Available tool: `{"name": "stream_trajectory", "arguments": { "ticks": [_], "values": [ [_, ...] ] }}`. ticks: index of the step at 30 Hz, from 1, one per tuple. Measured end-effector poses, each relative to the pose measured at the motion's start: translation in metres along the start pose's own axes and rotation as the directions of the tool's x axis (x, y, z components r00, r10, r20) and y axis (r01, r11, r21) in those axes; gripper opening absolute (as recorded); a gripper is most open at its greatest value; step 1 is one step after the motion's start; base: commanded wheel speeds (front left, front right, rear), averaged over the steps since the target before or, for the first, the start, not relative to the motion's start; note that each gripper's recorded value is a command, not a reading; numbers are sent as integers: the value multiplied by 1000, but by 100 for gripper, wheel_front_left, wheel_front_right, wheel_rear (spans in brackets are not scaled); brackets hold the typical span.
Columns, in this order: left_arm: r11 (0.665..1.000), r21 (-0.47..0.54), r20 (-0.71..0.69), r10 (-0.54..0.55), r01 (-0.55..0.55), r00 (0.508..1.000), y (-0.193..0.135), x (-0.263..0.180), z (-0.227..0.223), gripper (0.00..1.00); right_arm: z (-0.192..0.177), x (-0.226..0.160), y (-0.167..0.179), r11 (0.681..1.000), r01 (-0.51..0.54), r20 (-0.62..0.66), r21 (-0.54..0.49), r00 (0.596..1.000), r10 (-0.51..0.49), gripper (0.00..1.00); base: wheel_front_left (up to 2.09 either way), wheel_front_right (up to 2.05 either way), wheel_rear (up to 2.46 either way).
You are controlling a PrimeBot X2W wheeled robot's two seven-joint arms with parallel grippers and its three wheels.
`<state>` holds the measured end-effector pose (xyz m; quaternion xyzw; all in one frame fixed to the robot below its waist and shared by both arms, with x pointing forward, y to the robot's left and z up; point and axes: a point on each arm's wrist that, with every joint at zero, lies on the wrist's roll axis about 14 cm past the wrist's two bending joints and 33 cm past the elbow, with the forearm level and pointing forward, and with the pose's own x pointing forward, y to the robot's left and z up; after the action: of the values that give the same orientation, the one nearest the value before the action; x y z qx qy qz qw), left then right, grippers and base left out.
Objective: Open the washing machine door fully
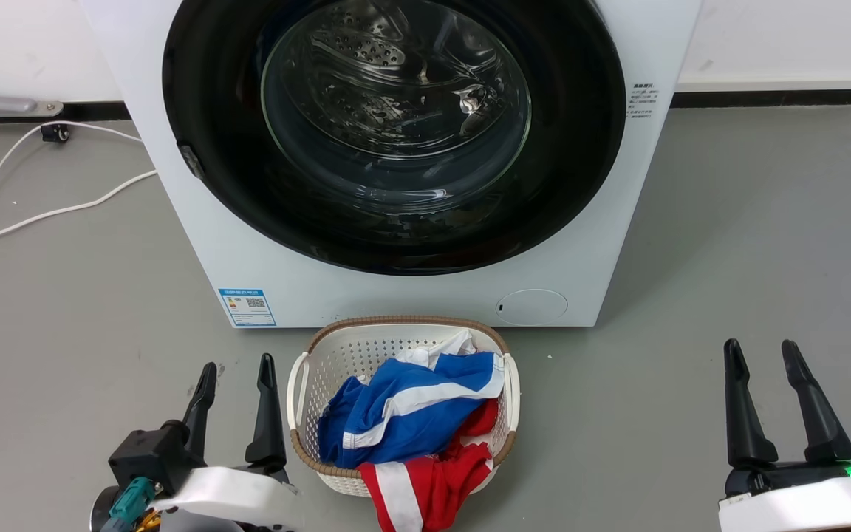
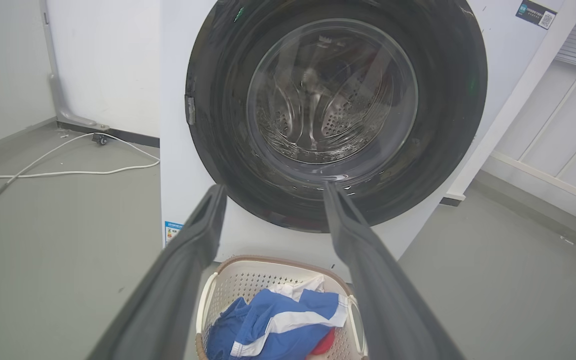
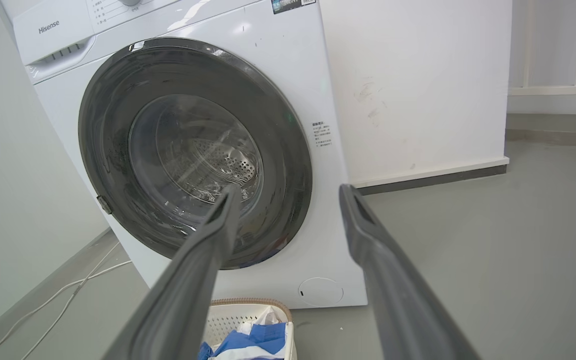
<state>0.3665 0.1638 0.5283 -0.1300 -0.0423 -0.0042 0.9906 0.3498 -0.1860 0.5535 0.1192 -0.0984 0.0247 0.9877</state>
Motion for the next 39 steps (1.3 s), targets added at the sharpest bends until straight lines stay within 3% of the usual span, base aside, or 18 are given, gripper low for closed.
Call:
{"name": "stream_trajectory", "arguments": {
  "ticks": [39],
  "values": [
    [979, 202, 39, -36, 28, 999, -4, -9, -6, 100, 3, -13, 0, 981, -18, 27, -191, 999, 24, 100, 0, 0, 0]
  ]
}}
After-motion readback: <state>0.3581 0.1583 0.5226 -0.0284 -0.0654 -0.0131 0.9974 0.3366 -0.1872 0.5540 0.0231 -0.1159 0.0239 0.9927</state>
